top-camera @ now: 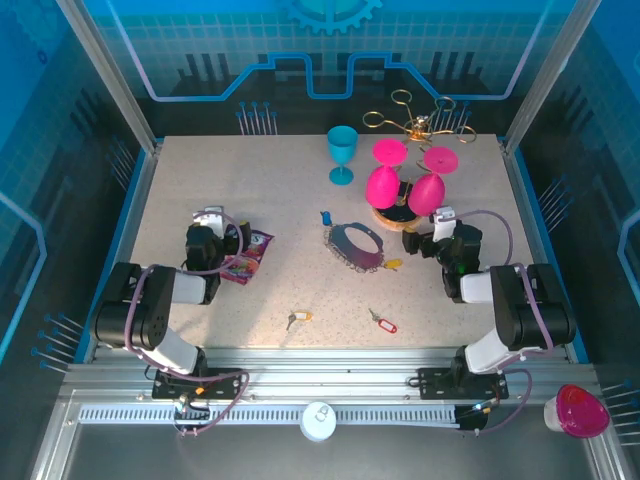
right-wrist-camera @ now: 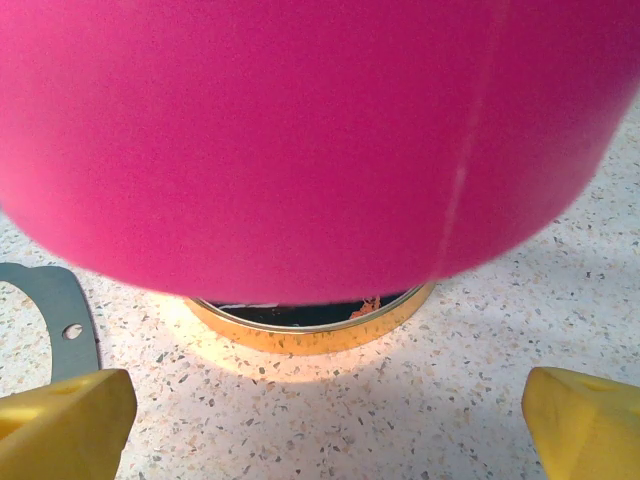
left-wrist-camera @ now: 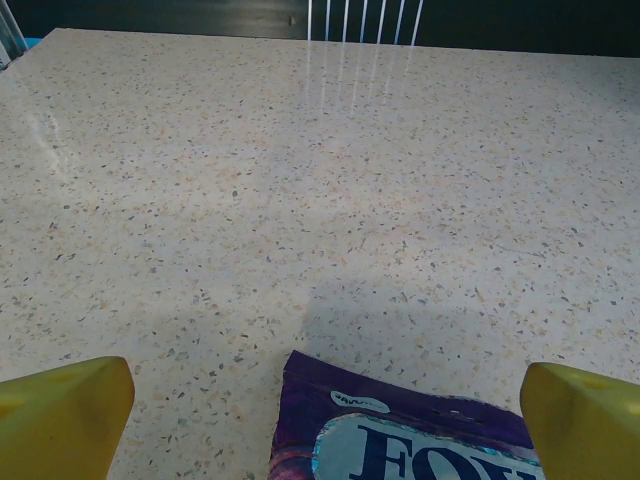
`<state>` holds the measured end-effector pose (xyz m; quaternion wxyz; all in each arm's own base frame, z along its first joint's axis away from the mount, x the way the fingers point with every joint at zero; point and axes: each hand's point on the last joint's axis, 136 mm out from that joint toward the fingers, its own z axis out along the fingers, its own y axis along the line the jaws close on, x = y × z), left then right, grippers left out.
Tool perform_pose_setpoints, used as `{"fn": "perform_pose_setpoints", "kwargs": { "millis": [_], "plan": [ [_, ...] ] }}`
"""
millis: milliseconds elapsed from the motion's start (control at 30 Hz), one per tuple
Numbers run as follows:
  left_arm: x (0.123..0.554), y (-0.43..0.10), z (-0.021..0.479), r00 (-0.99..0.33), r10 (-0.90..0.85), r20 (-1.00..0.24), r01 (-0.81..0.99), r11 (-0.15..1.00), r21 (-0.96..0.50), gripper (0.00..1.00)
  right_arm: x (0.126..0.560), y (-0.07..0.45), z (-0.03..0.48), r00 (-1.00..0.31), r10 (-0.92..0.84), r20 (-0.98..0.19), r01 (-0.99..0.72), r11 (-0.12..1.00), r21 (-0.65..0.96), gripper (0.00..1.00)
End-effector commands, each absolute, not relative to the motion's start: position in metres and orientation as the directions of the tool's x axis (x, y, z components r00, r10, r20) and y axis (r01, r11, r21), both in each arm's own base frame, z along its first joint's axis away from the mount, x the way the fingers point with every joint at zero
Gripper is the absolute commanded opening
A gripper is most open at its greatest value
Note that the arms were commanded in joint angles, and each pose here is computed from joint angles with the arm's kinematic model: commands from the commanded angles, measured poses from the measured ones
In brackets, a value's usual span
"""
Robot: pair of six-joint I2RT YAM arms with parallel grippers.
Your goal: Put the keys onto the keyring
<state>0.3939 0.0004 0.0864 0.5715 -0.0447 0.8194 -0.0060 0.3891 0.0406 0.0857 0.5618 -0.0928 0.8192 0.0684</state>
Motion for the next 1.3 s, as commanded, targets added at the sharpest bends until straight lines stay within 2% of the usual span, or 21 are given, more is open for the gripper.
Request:
{"fn": "perform_pose_setpoints", "kwargs": {
  "millis": [0,1100,1267],
  "plan": [
    [0.3990,-0.0007,0.0961,-0.319,-0.081,-0.944,-0.052,0.996,-0.068,0.99,0.3964,0.0422,0.0988,-0.312,-0.091,-0.946,-0.226,0.974,-0.019,1.00],
    [0.3991,-0.0006,0.0955,-0.321,-0.083,-0.943,-0.051,0.996,-0.070,0.99,0.3967,0.0399,0.0982,-0.317,-0.084,-0.945,-0.216,0.976,-0.014,1.00],
    [0.3958,-0.0058,0.1006,-0.295,-0.070,-0.953,-0.014,0.998,-0.069,0.99,0.3900,0.0446,0.1032,-0.279,-0.091,-0.956,-0.255,0.967,-0.018,1.00]
  ]
}}
